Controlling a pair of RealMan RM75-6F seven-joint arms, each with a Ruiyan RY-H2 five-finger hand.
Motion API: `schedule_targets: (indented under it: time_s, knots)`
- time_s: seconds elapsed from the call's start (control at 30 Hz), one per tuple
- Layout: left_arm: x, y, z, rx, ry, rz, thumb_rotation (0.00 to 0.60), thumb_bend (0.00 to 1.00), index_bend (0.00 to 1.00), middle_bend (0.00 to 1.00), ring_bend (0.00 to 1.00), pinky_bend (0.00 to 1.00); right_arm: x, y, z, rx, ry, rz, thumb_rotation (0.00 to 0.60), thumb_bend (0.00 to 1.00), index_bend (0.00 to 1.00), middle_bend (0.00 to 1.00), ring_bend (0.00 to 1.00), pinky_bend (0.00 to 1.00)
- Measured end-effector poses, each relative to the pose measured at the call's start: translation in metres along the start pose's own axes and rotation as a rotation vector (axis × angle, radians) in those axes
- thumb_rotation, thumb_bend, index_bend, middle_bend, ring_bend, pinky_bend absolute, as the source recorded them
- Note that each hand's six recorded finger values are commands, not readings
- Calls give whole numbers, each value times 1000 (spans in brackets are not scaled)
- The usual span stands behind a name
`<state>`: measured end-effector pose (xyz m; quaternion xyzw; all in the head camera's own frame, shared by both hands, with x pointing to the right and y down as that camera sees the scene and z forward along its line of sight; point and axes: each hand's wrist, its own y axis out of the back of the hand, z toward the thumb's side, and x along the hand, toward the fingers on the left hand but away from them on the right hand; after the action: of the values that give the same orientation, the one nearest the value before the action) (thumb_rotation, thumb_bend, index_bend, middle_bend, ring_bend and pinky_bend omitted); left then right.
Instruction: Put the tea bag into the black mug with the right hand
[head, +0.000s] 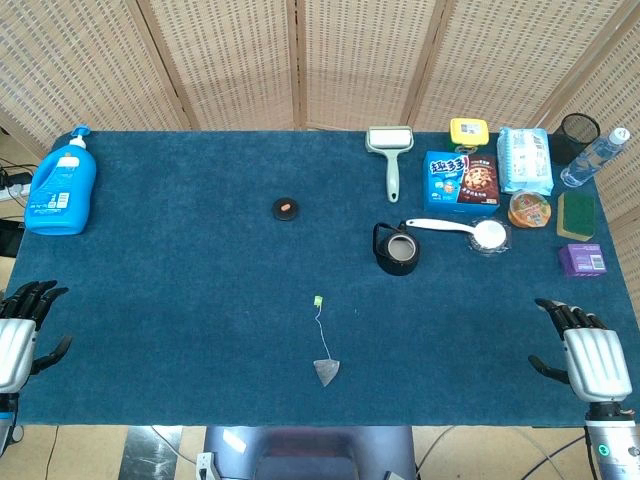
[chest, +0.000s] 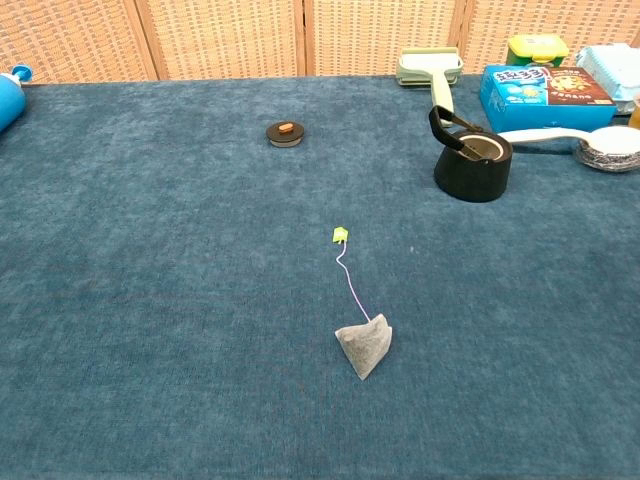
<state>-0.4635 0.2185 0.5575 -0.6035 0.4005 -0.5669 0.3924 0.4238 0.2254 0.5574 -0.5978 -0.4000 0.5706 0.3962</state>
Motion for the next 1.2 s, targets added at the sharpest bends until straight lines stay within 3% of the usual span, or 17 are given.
schedule_targets:
  time_s: [0.6, 0.77, 1.03, 1.2]
  knots:
    - [-1, 4, 1, -9, -7, 16, 600, 320, 213, 179, 133, 236, 0, 0, 0, -33, 4, -7, 600, 130, 218, 323, 347, 404]
    - [0, 4, 2, -3, -16, 11, 600, 320, 213, 179, 133, 237, -5, 2, 5, -84, 34, -12, 600, 140, 232, 344, 398, 426]
    - [3, 5, 2, 3, -26, 10, 600, 320, 213, 179, 133, 237, -37, 13, 36, -209, 215, -55, 600, 168, 278, 415, 504, 493]
    - [8, 7, 2, 18, -30, 11, 600, 321, 214, 179, 133, 236, -68, 13, 66, -232, 366, -24, 600, 181, 285, 455, 597, 576]
